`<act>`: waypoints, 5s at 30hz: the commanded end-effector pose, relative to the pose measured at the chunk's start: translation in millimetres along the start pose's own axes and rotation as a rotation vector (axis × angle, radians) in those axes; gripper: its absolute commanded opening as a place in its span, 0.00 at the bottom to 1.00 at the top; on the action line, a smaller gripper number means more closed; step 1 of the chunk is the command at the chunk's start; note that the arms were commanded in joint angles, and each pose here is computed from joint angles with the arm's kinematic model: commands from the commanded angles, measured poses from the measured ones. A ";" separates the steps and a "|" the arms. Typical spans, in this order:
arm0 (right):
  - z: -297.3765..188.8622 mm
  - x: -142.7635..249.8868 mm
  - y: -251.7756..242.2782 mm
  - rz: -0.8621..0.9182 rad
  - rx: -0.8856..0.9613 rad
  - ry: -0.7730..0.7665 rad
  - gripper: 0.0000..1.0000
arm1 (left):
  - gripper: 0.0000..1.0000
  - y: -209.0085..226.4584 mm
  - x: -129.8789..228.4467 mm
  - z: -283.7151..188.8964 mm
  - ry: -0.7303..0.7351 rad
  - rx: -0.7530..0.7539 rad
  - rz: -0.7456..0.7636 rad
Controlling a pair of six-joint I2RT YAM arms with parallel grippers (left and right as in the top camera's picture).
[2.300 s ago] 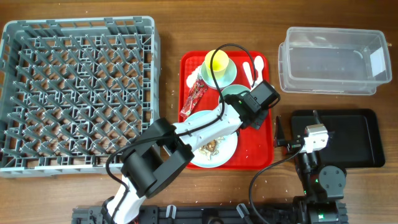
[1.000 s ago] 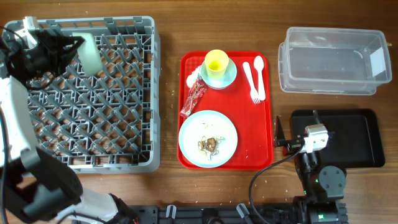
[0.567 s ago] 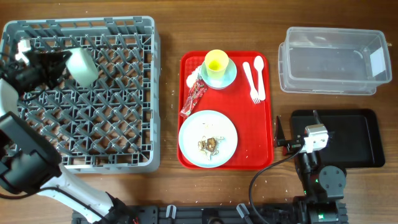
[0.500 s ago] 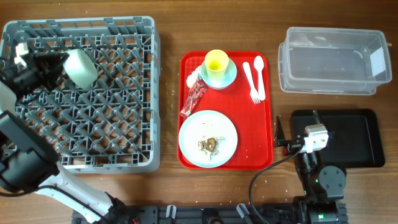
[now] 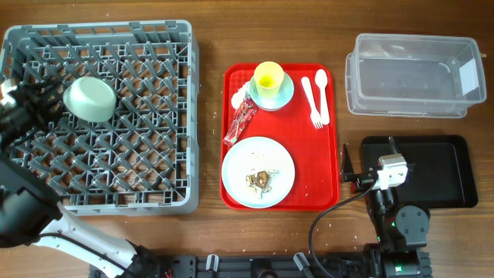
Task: Sort waste into correct bins and load items into the dishwasher rack
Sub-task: 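Carry the bowl left over the rack and set it down, then grasp the yellow cup out of the small bowl with the left gripper, then carry the yellow cup to the rack's upper left and lower it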
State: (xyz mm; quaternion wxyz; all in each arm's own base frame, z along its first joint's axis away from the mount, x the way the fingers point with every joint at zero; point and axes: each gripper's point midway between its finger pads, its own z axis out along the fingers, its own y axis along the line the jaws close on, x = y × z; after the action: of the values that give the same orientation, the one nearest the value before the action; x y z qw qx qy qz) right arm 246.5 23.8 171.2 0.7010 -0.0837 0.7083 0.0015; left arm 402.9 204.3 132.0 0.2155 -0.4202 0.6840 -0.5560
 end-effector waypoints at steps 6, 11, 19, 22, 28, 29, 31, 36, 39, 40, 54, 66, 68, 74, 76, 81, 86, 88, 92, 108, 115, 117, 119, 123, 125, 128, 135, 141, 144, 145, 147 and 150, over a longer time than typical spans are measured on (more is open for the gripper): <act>-0.5 -1.9 -3.0 0.012 0.016 -0.008 1.00 | 0.50 -6.0 2.1 -34.6 -0.234 -0.378 0.052; -0.5 -1.8 -3.0 0.012 0.015 -0.008 1.00 | 0.04 -37.9 37.6 17.4 -0.272 -0.630 0.324; -0.5 -1.9 -3.0 0.012 0.015 -0.008 1.00 | 0.04 19.9 54.4 79.1 -0.380 -1.184 0.543; -0.5 -1.8 -3.0 0.012 0.015 -0.008 1.00 | 0.04 28.2 47.7 59.1 -0.434 -1.234 0.461; -0.5 -1.8 -3.0 0.012 0.015 -0.008 1.00 | 0.04 37.1 36.8 11.2 -0.516 -1.261 0.268; -0.5 -1.8 -2.9 0.012 0.015 -0.008 1.00 | 0.04 28.9 37.7 2.8 -0.537 -1.236 0.249; -0.5 -1.8 -3.0 0.012 0.015 -0.008 1.00 | 0.04 21.9 39.7 -5.8 -0.565 -1.216 0.219; -0.5 -1.8 -3.0 0.012 0.015 -0.008 1.00 | 0.04 1.6 66.9 9.4 -0.432 -1.028 0.168; -0.5 -1.8 -3.0 0.012 0.015 -0.008 1.00 | 0.04 -39.2 111.7 45.2 -0.247 -0.835 0.309; -0.5 -1.8 -3.0 0.012 0.015 -0.008 1.00 | 0.04 -49.3 127.4 54.5 -0.213 -0.804 0.345; -0.5 -1.8 -3.0 0.012 0.015 -0.008 1.00 | 0.72 -53.8 373.4 278.4 0.176 -0.577 1.291; -0.5 -1.8 -3.0 0.012 0.015 -0.008 1.00 | 0.56 0.5 398.7 358.4 0.102 -0.565 1.633; -0.5 -1.8 -3.0 0.012 0.015 -0.008 1.00 | 0.54 -5.9 389.8 359.2 0.057 -0.574 1.651; -0.5 -1.8 -3.0 0.012 0.015 -0.008 1.00 | 0.47 12.5 403.4 357.7 0.189 -0.558 1.629; -0.5 -1.8 -3.0 0.012 0.015 -0.008 1.00 | 0.38 23.7 404.9 355.4 0.232 -0.579 1.616; -0.5 -1.8 -3.0 0.012 0.015 -0.008 1.00 | 0.20 26.4 404.2 354.0 0.231 -0.592 1.591; -0.5 -1.8 -2.9 0.012 0.015 -0.008 1.00 | 0.04 12.9 405.1 352.6 0.203 -0.567 1.593; -0.5 -1.8 -3.0 0.012 0.015 -0.008 1.00 | 0.04 -16.9 410.5 343.9 0.155 -0.514 1.556; -0.5 -1.8 -3.0 0.012 0.015 -0.008 1.00 | 0.04 -106.8 406.0 305.9 -0.011 -0.365 1.383; -0.5 -1.8 -3.0 0.012 0.015 -0.008 1.00 | 0.04 -139.3 129.3 102.5 0.052 -0.144 0.449; -0.5 -1.8 -3.0 0.012 0.015 -0.008 1.00 | 0.04 -121.9 70.8 69.9 0.138 0.095 0.385; -0.5 -1.8 -2.9 0.012 0.015 -0.008 1.00 | 0.04 -104.9 55.9 72.6 0.168 0.133 0.350; -0.5 -1.8 -3.0 0.012 0.015 -0.008 1.00 | 0.04 -82.7 42.3 80.1 0.170 0.123 0.302; -0.5 -1.8 -3.0 0.012 0.015 -0.008 1.00 | 0.04 -69.5 26.0 93.6 0.174 0.137 0.256; -0.5 -1.8 -3.0 0.012 0.015 -0.008 1.00 | 0.04 -76.4 28.1 102.0 0.181 0.151 0.302; -0.4 -1.4 -3.0 0.012 0.015 -0.006 1.00 | 0.04 -75.8 27.5 125.3 0.136 0.102 0.353; -0.3 -1.3 -3.0 0.012 0.015 -0.006 1.00 | 0.04 -72.9 34.6 160.9 0.102 0.044 0.373; -0.3 -1.3 -3.0 0.012 0.015 -0.006 1.00 | 0.04 -68.8 15.6 141.5 0.055 0.040 0.352; -0.3 -1.3 -3.0 0.012 0.015 -0.006 1.00 | 0.04 -62.2 10.3 136.2 0.042 0.024 0.325; -0.3 -1.3 -3.0 0.013 0.015 -0.006 1.00 | 0.04 -58.9 9.2 136.4 0.043 0.020 0.315; -0.3 -1.3 -3.0 0.012 0.015 -0.006 1.00 | 0.04 -53.0 8.8 138.5 0.051 0.017 0.302; -0.3 -1.3 -3.0 0.012 0.015 -0.006 1.00 | 0.04 -43.1 9.8 145.5 0.068 0.010 0.283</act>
State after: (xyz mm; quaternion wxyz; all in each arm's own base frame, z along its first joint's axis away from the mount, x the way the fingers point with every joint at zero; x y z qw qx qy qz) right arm 246.5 23.8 171.2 0.7010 -0.0837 0.7083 0.0015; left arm 520.0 114.0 155.3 0.2926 -0.2871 0.7402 -0.5330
